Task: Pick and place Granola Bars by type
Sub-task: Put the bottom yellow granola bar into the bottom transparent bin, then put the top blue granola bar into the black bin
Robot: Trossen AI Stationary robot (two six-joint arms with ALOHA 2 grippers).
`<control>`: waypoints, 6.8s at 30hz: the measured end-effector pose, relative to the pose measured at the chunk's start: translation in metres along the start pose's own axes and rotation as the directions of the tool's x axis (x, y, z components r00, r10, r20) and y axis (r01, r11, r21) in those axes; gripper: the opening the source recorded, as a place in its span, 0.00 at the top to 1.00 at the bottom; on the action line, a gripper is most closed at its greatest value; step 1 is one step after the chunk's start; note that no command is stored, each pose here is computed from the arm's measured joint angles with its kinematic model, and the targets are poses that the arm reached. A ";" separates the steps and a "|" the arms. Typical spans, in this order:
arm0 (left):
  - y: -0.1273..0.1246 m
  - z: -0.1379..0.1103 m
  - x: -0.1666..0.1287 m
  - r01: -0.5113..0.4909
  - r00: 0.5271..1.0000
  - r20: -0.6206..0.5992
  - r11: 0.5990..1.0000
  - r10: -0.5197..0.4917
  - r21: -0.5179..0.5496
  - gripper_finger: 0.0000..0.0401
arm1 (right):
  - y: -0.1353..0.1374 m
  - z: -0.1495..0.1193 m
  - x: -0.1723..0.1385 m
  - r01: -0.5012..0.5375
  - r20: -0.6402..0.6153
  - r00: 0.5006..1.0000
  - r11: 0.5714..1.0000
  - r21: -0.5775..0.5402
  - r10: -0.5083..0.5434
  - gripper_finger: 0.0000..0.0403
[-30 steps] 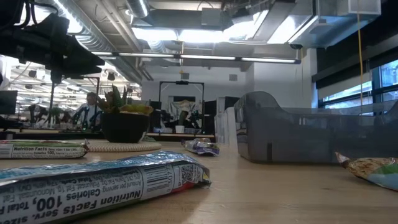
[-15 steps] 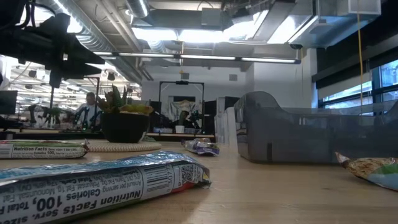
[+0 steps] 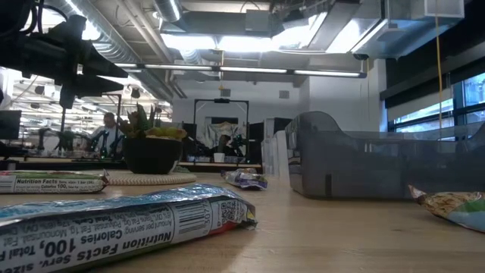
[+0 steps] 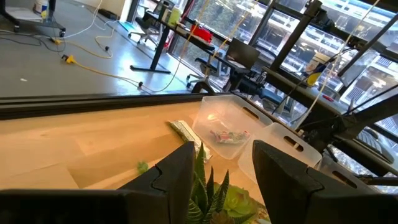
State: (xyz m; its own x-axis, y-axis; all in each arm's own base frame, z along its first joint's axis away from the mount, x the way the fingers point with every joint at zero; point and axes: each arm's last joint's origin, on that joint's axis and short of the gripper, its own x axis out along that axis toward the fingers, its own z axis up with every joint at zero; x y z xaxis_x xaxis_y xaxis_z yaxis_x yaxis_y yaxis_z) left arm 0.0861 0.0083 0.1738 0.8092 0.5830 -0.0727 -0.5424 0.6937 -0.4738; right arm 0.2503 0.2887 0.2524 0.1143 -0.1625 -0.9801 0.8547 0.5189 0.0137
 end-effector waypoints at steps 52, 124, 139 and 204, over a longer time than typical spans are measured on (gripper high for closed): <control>0.000 0.000 0.000 0.000 1.000 0.000 1.000 0.000 0.001 0.61 | 0.067 0.023 0.120 0.049 -0.110 0.993 0.996 0.078 -0.040 0.71; 0.001 0.000 0.000 -0.050 0.999 0.025 0.996 0.048 0.080 0.61 | -0.106 0.348 0.063 -0.098 -0.202 0.969 0.528 -0.843 -0.144 0.75; 0.001 0.000 0.000 -0.050 0.999 0.025 0.991 0.047 0.128 0.61 | -0.121 0.316 0.098 -0.150 -0.149 0.988 0.434 -0.888 0.037 0.75; 0.001 0.000 0.000 -0.050 0.999 0.025 0.991 0.048 0.127 0.61 | -0.049 0.348 0.031 -0.137 0.235 0.865 0.661 -0.737 0.442 0.10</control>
State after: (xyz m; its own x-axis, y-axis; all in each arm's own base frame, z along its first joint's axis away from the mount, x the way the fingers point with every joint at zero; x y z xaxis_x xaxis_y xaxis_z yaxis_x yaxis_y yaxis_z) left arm 0.0853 0.0096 0.1735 0.7766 0.6257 -0.0733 -0.6067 0.7115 -0.3545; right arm 0.3880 -0.0343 0.2902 0.5963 -0.1086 -0.7954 0.1762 0.9844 -0.0023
